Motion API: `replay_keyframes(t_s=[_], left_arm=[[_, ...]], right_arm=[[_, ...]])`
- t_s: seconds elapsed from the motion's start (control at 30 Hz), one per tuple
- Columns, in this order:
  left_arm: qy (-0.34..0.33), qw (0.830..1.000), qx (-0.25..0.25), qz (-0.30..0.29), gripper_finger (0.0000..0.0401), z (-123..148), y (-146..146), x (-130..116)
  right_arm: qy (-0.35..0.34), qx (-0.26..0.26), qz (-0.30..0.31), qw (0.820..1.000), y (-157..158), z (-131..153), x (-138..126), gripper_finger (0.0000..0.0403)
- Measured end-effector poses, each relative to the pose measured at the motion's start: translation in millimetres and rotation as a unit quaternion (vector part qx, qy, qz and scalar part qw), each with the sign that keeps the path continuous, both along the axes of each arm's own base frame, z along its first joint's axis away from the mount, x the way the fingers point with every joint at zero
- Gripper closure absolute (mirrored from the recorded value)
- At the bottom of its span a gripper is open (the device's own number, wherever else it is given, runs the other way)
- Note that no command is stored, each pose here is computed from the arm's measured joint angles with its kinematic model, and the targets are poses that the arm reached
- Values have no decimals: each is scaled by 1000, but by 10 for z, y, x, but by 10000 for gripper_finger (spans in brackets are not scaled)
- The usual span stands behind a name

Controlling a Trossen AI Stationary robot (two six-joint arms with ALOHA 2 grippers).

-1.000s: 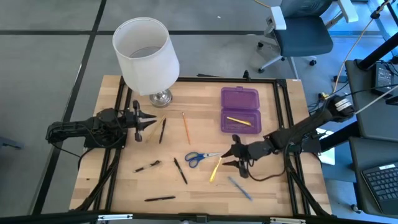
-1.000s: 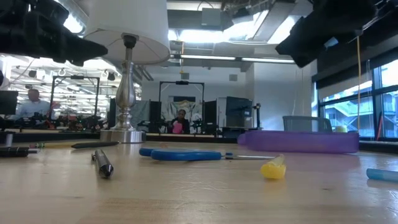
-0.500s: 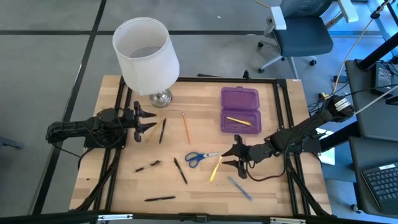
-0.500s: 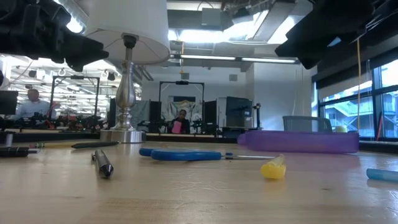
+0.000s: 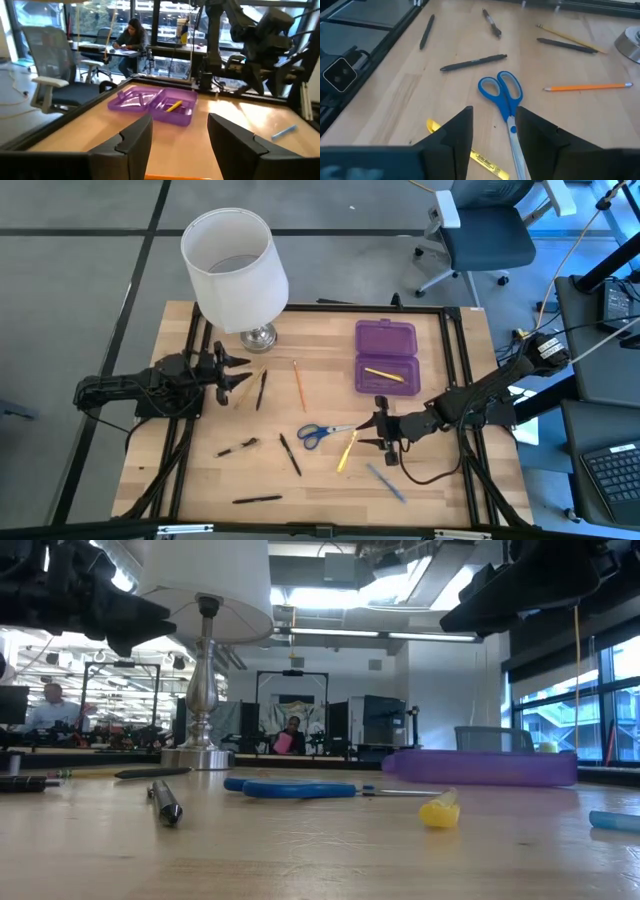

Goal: Pick & place school supplies into a supply box
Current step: Put the left pencil into the purple supply box

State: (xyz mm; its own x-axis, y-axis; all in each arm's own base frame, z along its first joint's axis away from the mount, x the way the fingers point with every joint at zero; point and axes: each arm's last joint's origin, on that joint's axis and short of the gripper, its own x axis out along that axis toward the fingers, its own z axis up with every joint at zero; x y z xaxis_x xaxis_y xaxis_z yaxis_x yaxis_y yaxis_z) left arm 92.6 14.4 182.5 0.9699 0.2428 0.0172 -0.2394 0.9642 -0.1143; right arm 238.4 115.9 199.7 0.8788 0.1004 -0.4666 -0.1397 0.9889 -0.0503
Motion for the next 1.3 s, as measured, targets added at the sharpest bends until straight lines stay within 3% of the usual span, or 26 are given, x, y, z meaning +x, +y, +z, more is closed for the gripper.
replay_keyframes(t_s=[0.3, 0.43, 0.63, 0.73, 0.9, 1.13, 1.3], left_arm=[[-40, 989, 8, -140, 217, 124, -99, 43], [29, 985, -6, -168, 217, 168, -164, 99], [195, 970, -24, -145, 217, 256, -268, 215], [296, 950, -54, -87, 217, 287, -296, 252], [420, 901, -108, 23, 217, 196, -309, 351], [507, 825, -244, 53, 217, -53, -323, 528], [527, 791, -287, 119, 217, -181, -279, 587]], right_arm=[[15, -6, -1, 1000, -8, -28, -14, 251], [17, -7, -9, 1000, -43, -32, 0, 251], [19, 14, -37, 999, -118, -32, 33, 251], [19, 15, -43, 999, -146, -32, 45, 251], [19, 15, -45, 999, -155, -32, 49, 251], [20, 14, -44, 999, -155, -33, 48, 251], [27, 9, -44, 999, -159, -47, 40, 251]])
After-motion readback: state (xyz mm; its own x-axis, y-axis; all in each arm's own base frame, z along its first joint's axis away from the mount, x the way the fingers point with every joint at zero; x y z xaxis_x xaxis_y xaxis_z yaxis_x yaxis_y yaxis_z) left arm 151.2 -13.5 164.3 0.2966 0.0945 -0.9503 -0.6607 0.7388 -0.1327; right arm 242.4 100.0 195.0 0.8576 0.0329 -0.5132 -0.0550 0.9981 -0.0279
